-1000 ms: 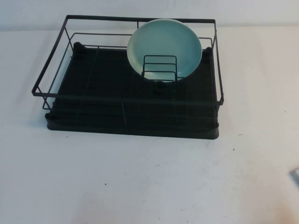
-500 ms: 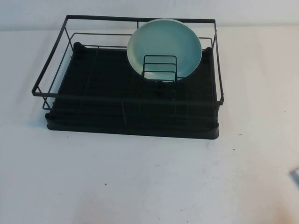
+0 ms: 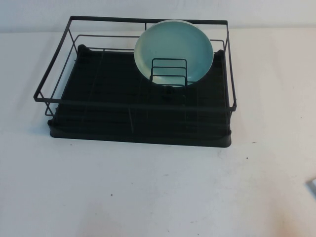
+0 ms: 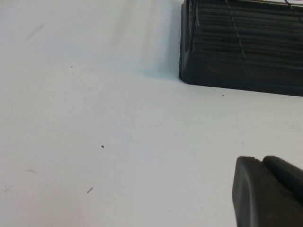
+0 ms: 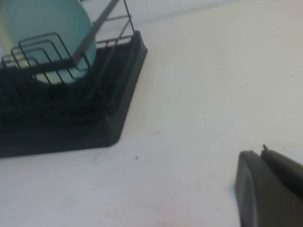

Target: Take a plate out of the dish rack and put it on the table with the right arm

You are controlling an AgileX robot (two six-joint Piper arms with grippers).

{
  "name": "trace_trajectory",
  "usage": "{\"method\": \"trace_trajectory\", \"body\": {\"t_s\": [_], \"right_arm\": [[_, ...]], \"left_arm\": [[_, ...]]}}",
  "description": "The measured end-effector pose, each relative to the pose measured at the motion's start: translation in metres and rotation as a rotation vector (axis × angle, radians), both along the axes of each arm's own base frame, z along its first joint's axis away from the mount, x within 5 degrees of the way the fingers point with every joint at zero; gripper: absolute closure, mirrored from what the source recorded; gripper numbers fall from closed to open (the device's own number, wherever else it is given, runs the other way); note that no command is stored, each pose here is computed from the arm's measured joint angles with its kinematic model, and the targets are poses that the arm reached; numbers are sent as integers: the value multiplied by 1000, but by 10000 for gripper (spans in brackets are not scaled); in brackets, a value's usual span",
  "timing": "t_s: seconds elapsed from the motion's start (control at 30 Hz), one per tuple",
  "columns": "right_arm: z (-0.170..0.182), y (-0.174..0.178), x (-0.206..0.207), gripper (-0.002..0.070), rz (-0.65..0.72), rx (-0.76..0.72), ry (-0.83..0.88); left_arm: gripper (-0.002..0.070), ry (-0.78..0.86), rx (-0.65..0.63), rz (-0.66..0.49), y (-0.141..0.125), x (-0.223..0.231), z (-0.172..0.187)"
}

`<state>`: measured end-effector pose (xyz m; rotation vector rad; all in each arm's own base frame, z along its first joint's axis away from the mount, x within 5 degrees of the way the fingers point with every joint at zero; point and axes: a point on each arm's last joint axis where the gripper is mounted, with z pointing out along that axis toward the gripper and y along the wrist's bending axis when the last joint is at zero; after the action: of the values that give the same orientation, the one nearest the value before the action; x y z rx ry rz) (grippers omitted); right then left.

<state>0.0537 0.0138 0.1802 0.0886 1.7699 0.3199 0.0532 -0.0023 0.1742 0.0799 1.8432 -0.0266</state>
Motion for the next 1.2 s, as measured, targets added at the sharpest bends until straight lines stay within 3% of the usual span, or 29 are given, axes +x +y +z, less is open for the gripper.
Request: {"method": "trace_trajectory", "body": {"t_s": [0.27,0.53,0.67,0.8,1.2], "right_arm": [[19,-5,2,694,-94,484,-136],[22,-7,3,694,-119,578,-153],[46,-3,9,694,-91,527,-110],[84,5,33,694,-16,381,-7],[172,29,189,694,249,-12,156]], "left_arm": [[678,0,0,0,0,0,0],[678,0,0,0,0,0,0],[678,0,0,0,0,0,0],[678,0,0,0,0,0,0],[678,0,0,0,0,0,0]]}}
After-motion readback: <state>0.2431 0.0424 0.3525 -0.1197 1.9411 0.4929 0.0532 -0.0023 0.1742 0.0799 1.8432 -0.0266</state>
